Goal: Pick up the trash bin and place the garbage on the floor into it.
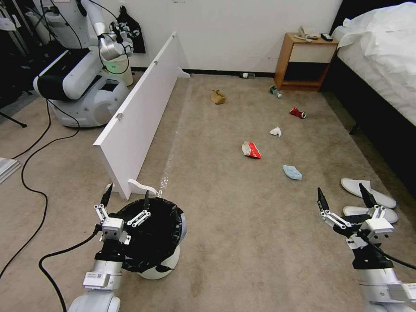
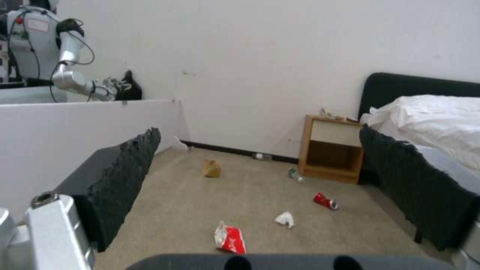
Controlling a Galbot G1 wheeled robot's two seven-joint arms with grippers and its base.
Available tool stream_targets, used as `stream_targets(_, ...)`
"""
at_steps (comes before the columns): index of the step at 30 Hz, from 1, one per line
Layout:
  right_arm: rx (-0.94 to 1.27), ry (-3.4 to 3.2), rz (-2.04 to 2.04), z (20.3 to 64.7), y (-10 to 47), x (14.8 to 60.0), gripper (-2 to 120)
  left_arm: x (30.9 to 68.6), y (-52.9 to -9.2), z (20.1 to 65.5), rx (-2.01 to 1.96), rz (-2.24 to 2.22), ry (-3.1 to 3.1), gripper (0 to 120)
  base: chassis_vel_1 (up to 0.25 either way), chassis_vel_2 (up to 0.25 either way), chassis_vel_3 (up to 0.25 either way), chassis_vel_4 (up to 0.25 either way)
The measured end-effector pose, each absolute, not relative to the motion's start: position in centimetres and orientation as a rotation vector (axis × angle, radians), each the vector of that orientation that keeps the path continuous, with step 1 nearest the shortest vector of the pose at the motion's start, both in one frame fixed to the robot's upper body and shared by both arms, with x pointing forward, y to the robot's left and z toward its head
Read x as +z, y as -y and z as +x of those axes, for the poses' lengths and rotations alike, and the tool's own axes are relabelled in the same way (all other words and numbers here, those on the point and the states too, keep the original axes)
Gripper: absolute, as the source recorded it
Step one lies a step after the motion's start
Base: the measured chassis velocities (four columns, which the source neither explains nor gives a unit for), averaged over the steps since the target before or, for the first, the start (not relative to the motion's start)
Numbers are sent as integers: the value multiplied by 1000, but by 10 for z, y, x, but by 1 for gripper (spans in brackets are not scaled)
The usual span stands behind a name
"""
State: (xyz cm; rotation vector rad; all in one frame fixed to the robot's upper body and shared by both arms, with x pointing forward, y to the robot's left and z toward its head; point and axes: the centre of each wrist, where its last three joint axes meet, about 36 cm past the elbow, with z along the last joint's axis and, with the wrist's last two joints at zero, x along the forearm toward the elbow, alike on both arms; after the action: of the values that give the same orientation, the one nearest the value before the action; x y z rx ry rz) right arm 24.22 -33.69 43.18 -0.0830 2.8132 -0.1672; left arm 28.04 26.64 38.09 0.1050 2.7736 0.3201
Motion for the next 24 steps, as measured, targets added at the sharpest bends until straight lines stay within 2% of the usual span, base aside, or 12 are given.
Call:
stream_targets(7,-169,-2815,-88,242,337,432,100,382,-266,280,328,38,-2790,100,0,0,0,0)
stream_targets(16,-172,-2826,-108,247,346,433,100,402,-276,298,365,-165,-2799,100,0,0,0,0)
stream_targets(24,-120,-2844,-172,256,369,436,100,405,-281,303,331,-311,-2866,100,0,0,0,0)
